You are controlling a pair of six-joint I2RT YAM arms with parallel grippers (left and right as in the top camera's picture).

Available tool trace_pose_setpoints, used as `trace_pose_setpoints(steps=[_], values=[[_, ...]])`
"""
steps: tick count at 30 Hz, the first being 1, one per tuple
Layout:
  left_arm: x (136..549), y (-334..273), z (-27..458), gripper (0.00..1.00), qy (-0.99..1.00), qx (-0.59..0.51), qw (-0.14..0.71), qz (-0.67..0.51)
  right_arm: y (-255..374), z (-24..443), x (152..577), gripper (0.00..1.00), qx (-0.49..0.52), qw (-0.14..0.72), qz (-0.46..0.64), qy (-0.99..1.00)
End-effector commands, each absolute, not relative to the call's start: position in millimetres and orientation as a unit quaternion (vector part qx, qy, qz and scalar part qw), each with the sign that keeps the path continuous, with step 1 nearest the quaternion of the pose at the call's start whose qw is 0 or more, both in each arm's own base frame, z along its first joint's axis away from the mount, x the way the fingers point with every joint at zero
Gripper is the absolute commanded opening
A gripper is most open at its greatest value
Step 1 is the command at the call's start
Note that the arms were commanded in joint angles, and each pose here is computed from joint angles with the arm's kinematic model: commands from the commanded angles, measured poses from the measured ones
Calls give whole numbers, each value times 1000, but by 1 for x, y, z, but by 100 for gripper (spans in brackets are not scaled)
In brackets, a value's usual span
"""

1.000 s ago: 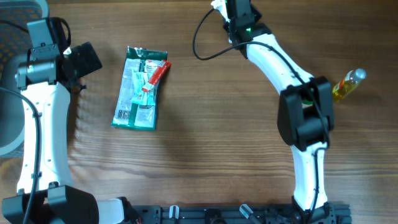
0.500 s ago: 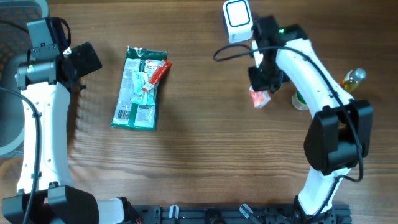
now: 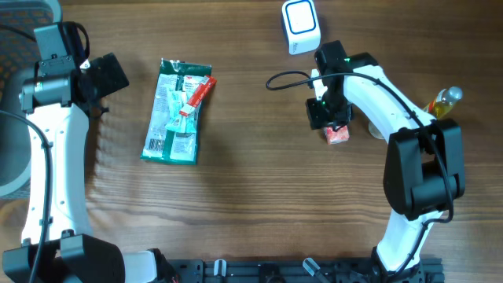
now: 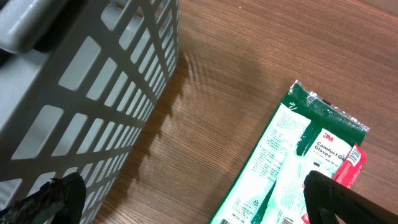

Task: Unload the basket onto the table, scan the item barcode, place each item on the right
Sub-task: 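Lower the Kleenex pack to the right of the table and release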

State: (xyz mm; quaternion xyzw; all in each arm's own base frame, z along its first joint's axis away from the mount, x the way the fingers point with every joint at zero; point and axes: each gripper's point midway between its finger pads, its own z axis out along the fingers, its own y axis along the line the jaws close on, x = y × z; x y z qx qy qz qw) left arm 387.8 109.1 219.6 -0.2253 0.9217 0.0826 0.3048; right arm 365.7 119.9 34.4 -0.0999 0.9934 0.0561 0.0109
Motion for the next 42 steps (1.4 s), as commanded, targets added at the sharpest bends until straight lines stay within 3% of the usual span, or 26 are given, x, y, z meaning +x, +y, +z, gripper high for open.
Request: trace_pose_setpoints(steps=[1,5,11,14,18,30,35,42], values=[[387,114,230,100,915,-235,318,86,132,35,377,35,-86,42,86,992],[387,114,230,100,915,-235,318,86,117,10,391,34,-63,88,44,993],[387,114,230,100,915,-235,318,86,68,4,363,34,-39,37,-84,995],[387,114,230,100,915,-235,318,86,83,13,362,33,-75,39,-39,996],[387,114,230,100,915,-235,318,86,76,32,357,36,-51,47,-53,996],[387,114,230,100,915,-235,318,86,100,18,343,36,-28,22,22,999],[387,114,230,100,915,-235,318,86,55,10,339,36,-20,29,-100,994],[387,114,230,100,915,-235,318,86,44,13,340,37,2,36,-127,991]])
